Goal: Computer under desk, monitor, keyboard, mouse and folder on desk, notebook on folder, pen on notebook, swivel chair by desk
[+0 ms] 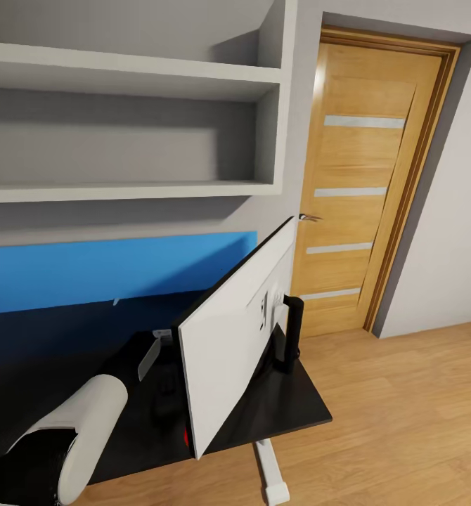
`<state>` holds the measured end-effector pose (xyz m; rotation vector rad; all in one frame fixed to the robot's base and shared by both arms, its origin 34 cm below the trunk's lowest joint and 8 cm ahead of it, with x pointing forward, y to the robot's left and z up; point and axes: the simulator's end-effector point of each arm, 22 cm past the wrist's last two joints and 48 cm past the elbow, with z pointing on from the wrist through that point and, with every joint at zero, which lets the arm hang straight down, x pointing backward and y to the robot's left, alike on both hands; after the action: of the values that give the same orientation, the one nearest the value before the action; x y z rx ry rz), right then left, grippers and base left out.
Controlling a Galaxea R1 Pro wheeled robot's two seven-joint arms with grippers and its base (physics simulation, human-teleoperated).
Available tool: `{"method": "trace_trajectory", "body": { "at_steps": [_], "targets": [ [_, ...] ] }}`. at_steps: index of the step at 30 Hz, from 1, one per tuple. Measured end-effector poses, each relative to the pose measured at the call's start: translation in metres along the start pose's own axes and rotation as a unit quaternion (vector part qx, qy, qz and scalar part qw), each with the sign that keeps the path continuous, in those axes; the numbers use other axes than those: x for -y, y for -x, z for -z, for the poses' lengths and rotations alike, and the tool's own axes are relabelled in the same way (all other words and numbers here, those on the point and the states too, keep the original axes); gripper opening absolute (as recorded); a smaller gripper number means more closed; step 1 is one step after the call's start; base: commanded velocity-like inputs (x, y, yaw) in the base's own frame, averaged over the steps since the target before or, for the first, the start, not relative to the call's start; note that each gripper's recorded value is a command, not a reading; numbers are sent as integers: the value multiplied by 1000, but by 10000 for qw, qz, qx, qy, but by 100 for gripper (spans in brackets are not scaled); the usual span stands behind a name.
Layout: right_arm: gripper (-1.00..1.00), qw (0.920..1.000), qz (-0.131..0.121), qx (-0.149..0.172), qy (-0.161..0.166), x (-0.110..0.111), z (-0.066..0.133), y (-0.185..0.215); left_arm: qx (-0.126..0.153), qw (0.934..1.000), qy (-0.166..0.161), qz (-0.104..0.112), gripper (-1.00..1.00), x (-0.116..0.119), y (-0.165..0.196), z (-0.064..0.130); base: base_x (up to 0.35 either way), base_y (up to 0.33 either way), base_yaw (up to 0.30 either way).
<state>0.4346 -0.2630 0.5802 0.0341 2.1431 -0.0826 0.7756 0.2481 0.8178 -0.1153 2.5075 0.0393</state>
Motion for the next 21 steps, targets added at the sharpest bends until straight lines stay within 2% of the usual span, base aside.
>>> {"method": "trace_trajectory", "body": {
  "at_steps": [21],
  "targets": [
    [100, 10000, -2, 0, 6, -1, 0, 0, -7, 10000, 24, 3, 100, -3, 0, 0, 0, 0, 0]
  ]
}}
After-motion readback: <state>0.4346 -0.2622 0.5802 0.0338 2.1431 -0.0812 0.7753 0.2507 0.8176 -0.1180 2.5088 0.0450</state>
